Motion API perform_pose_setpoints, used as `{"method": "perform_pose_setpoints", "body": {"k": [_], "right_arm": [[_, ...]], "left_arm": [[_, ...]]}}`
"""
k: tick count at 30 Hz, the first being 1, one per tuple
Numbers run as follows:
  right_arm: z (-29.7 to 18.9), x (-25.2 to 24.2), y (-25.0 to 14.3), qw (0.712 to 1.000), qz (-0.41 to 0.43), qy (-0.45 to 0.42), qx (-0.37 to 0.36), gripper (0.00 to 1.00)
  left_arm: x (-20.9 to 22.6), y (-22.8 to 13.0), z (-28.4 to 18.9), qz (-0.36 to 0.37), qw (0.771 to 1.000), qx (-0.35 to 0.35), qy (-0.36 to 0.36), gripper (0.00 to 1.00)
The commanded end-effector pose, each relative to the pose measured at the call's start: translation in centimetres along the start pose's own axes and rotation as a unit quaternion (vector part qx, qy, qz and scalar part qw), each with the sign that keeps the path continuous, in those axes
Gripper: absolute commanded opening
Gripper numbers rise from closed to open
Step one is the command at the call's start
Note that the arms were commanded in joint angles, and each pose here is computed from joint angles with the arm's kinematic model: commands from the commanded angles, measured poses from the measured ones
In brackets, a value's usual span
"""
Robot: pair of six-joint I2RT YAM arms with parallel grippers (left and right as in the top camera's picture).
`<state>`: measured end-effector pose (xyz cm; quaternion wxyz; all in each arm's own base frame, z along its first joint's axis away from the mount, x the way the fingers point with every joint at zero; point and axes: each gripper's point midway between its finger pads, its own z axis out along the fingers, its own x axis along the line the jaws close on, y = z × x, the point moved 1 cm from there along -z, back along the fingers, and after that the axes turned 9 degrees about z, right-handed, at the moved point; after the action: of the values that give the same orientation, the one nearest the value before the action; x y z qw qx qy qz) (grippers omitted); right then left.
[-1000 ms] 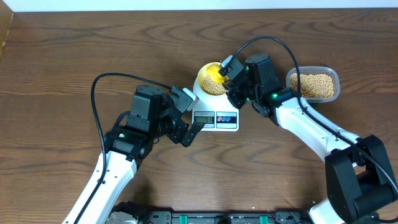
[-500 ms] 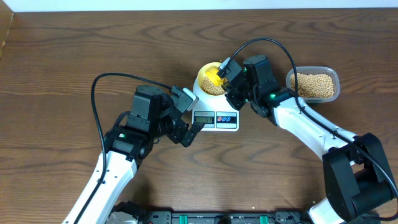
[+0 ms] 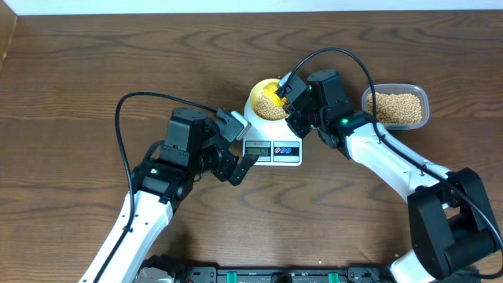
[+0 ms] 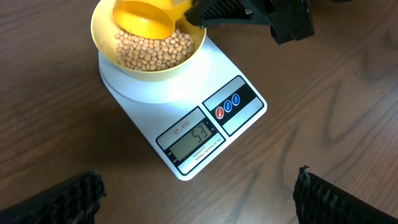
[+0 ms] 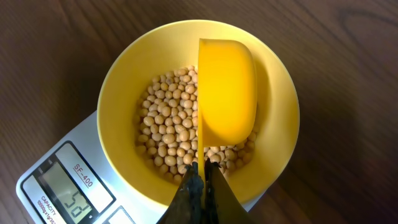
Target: Scoop item into bowl and weigh 50g on scale
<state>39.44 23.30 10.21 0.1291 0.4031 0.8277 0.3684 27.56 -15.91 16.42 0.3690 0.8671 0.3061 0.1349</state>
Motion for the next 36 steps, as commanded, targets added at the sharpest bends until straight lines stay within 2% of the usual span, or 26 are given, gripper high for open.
{"method": "perform_pose_setpoints", "body": {"k": [1,36], "right_arm": [[0.1,0.5,0.7,1.0,-0.012,0.007,-0.005,0.01],[0.3,2.7,0.2,0.999,-0.02,0.041,0.006,0.01]], "left_arm": [[-0.2,-0.5,0.3,0.005,1.0,0.006,-0.007,1.0],[-0.2,-0.5,0.3,0.006,1.0,0.006,-0.007,1.0]]}}
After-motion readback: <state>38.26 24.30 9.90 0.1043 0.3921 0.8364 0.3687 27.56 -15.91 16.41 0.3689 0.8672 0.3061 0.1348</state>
